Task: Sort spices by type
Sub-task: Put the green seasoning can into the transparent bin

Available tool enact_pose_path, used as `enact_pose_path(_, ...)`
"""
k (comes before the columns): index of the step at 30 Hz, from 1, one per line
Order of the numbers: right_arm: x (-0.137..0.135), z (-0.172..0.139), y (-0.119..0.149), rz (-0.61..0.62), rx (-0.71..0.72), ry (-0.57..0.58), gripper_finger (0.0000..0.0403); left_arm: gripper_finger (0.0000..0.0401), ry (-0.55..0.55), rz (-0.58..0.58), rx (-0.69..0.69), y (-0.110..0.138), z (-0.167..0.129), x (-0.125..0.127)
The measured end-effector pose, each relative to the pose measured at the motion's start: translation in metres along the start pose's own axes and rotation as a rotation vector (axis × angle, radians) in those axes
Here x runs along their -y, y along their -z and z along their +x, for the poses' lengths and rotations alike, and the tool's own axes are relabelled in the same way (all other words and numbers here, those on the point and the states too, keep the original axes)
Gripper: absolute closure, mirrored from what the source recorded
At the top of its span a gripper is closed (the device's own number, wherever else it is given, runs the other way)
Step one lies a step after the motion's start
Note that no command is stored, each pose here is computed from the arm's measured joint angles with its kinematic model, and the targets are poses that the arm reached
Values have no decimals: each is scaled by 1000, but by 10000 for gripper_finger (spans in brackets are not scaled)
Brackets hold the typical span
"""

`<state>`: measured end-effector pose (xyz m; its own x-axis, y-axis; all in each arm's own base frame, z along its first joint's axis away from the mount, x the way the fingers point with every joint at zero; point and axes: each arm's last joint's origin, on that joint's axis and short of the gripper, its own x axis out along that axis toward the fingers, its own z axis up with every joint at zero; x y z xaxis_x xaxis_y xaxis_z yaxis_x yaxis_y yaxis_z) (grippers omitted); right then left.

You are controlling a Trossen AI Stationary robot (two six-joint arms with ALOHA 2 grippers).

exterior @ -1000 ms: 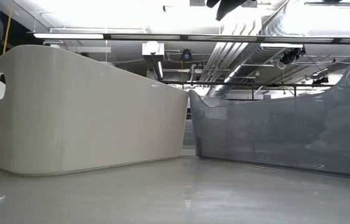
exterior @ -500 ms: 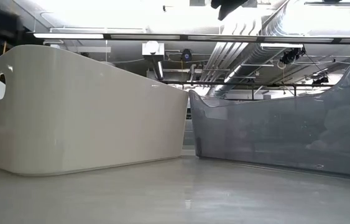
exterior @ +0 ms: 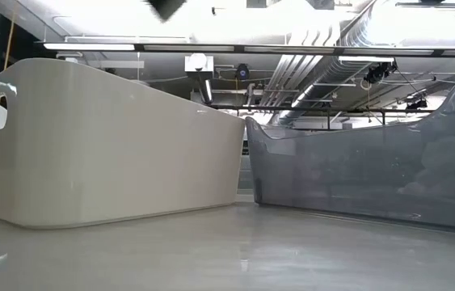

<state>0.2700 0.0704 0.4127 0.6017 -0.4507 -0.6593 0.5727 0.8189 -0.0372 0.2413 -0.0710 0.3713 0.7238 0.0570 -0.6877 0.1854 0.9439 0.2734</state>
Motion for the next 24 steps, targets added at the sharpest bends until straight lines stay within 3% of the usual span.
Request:
enact_pose_path(3, 5, -4, 1, 36, 3, 28, 162, 290, -10, -67, 110, -18, 26, -12)
enact_pose_path(6, 7, -3, 4, 52, -19, 52, 162, 290, -39, -91, 125, -27, 63, -19)
enact_pose_path(14, 5, 1, 7, 81, -30, 88, 162, 290, -69, -125, -33, -14, 157, -25)
enact_pose_path(18, 6, 1, 6, 111, 2, 117, 162, 290, -78, -128, -102, -3, 177, -31)
enact_pose_path(24, 6, 1, 6, 110, 2, 119, 162, 290, -45, -142, -153, 4, 180, -38)
